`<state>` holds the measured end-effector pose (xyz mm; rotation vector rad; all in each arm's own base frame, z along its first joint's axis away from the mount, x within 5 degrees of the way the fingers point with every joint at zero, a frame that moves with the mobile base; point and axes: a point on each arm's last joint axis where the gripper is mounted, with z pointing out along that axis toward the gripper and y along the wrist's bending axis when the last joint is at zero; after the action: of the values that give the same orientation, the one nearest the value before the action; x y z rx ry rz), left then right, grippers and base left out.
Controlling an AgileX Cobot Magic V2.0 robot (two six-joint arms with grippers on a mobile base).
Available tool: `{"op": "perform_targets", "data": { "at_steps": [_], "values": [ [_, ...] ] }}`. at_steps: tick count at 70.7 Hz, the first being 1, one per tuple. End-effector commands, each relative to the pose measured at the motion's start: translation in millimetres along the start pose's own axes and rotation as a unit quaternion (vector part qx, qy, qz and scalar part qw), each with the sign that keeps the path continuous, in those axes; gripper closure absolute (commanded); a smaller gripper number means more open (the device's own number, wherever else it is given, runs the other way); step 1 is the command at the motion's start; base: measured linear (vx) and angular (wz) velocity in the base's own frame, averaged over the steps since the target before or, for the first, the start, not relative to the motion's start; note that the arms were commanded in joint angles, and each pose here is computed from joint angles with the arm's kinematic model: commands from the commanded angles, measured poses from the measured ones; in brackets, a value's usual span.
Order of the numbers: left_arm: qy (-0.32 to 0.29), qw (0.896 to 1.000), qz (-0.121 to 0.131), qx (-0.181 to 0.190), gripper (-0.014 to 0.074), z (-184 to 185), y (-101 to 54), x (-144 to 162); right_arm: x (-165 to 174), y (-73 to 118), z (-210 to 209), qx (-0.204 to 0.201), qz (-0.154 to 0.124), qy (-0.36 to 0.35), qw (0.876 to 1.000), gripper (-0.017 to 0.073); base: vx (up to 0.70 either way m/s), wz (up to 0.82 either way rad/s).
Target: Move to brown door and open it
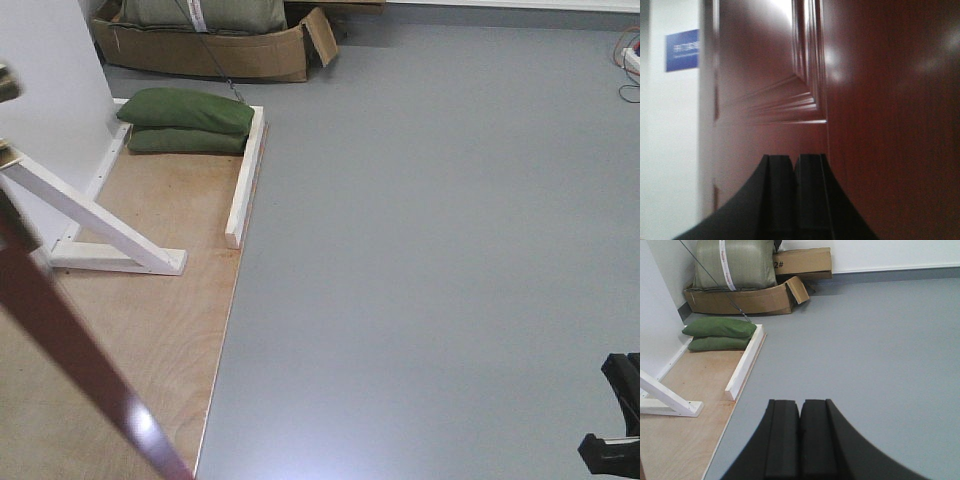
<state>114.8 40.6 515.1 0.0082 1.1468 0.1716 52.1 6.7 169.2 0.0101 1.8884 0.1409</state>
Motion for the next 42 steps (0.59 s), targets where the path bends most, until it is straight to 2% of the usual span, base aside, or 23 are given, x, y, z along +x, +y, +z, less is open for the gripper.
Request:
{"op": "perform_targets", "data": {
  "at_steps": [1,11,21,26,31,39,42],
  "values": [
    [-0.047,0.994,-0.084,0.054,0.0577,2.1,-11.6,-14.6,-7.3,-0.2,-1.1,0.001,-0.005,-0.047,0.999,0.0559,0.0,0.0],
    [-0.037,0.984,-0.135,0.113,0.0577,11.1,-23.1,-8.5,-7.3,-0.2,-1.1,0.001,-0.005,-0.047,0.999,0.0559,0.0,0.0],
    [-0.017,0.967,-0.185,0.173,0.0577,23.6,-41.4,1.4,-7.3,-0.2,-1.1,0.001,-0.005,-0.047,0.999,0.0559,0.0,0.0],
    [0.002,0.964,-0.198,0.179,0.0577,30.9,-50.5,9.7,-7.3,-0.2,-1.1,0.001,-0.005,-0.047,0.999,0.0559,0.0,0.0],
    [0.021,0.965,-0.198,0.171,0.0577,36.3,-58.3,18.3,-7.3,-0.2,-1.1,0.001,-0.005,-0.047,0.999,0.0559,0.0,0.0],
    [0.054,0.971,-0.193,0.131,0.0577,38.7,-67.6,35.4,-7.3,-0.2,-1.1,0.001,-0.005,-0.047,0.999,0.0559,0.0,0.0],
    [0.067,0.973,-0.184,0.119,0.0577,37.9,-71.3,41.7,-7.3,-0.2,-1.1,0.001,-0.005,-0.047,0.999,0.0559,0.0,0.0]
  ]
}}
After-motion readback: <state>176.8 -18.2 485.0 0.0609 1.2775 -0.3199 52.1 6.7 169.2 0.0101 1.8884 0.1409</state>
